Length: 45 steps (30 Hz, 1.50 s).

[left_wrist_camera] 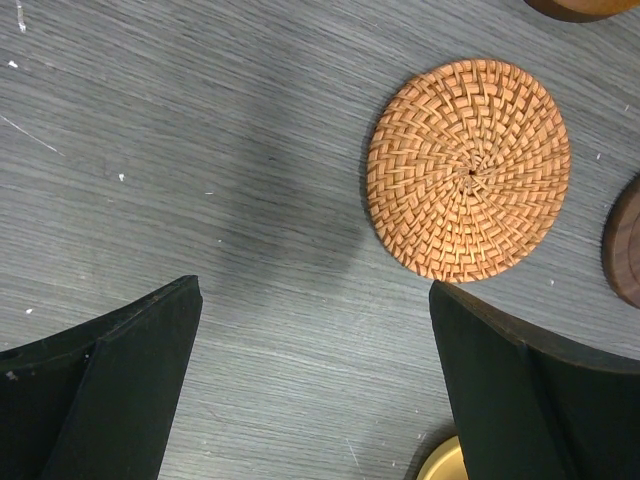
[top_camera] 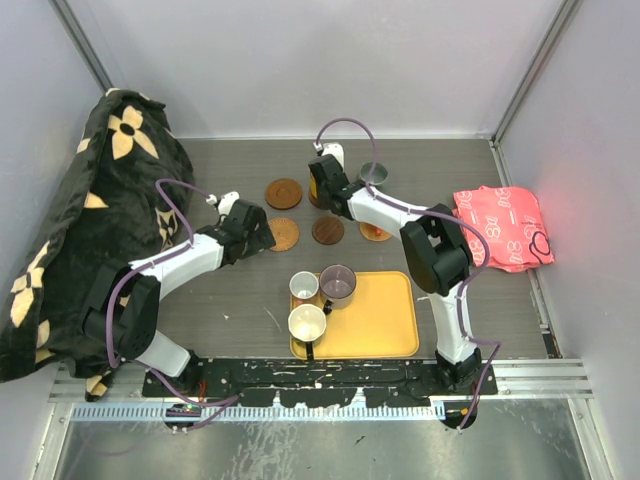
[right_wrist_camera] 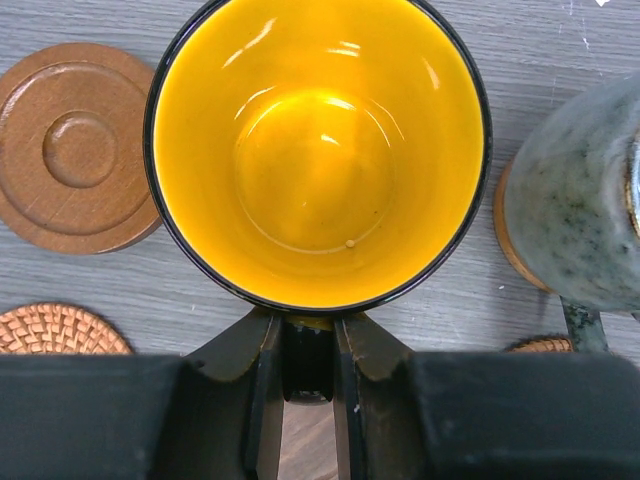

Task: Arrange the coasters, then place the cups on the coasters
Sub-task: Place the cup on the coaster.

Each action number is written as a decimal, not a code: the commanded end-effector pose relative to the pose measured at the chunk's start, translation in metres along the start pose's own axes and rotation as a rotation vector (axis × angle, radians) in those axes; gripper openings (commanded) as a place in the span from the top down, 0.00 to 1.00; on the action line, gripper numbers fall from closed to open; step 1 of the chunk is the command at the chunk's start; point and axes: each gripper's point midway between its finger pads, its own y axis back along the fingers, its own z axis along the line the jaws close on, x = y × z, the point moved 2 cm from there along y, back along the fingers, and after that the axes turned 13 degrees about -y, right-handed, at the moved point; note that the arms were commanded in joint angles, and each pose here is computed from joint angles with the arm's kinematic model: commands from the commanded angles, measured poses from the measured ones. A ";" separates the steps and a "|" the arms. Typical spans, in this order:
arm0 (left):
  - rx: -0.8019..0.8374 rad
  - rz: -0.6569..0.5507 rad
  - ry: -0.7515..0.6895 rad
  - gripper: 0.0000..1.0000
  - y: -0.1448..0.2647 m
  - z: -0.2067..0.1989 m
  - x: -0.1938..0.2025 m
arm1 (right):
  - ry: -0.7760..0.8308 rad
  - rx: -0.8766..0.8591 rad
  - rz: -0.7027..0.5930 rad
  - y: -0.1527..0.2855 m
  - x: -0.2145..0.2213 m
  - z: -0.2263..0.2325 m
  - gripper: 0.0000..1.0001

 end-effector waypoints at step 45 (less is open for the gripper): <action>0.009 -0.036 0.040 0.02 -0.006 -0.003 -0.014 | -0.112 -0.031 -0.109 -0.001 -0.051 0.018 1.00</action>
